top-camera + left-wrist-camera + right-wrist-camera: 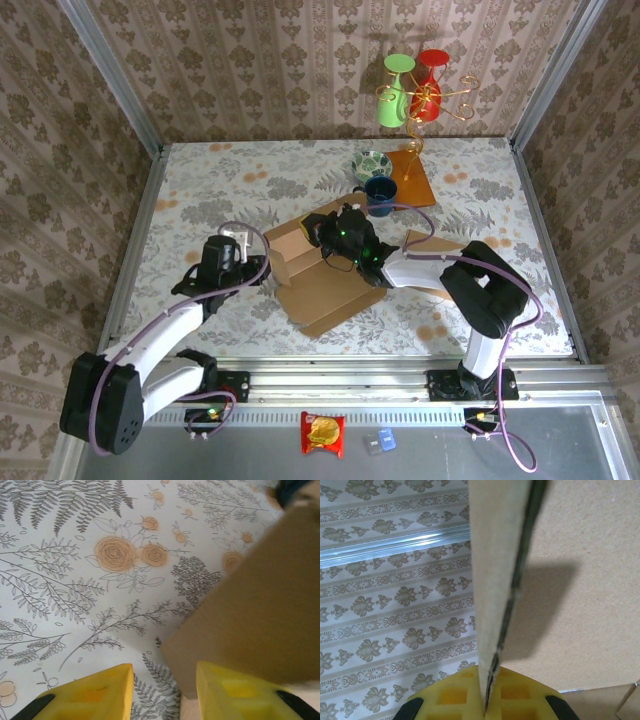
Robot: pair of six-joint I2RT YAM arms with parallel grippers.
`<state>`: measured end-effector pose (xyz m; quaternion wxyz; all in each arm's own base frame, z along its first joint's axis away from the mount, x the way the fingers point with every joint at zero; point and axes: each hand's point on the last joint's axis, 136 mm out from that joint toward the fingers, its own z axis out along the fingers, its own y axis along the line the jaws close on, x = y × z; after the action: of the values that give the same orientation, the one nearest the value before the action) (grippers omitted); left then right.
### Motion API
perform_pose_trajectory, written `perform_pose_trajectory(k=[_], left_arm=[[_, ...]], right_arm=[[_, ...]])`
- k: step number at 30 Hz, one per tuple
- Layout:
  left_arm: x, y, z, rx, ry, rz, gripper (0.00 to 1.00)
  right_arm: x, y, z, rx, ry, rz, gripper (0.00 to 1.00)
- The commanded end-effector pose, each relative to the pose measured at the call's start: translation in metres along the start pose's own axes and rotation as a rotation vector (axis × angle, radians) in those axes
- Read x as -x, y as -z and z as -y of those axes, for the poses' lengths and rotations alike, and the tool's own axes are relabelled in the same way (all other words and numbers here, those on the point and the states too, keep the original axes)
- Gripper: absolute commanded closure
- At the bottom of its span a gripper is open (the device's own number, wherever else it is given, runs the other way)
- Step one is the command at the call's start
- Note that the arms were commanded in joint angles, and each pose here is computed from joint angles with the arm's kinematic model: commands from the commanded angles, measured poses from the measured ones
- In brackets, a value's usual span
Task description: Fold the paper box
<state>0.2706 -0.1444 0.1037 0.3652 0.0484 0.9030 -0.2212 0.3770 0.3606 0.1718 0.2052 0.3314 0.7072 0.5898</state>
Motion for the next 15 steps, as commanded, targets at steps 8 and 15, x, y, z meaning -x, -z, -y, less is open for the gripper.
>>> perform_pose_trajectory(k=[8,15], left_arm=[[-0.008,0.003,0.006,-0.009,-0.003,0.001,0.53],[-0.009,-0.005,0.016,-0.014,-0.074,-0.005,0.50]], right_arm=[[0.000,-0.001,0.000,0.043,0.027,0.020,1.00],[0.000,0.001,0.011,0.028,0.024,0.019,1.00]])
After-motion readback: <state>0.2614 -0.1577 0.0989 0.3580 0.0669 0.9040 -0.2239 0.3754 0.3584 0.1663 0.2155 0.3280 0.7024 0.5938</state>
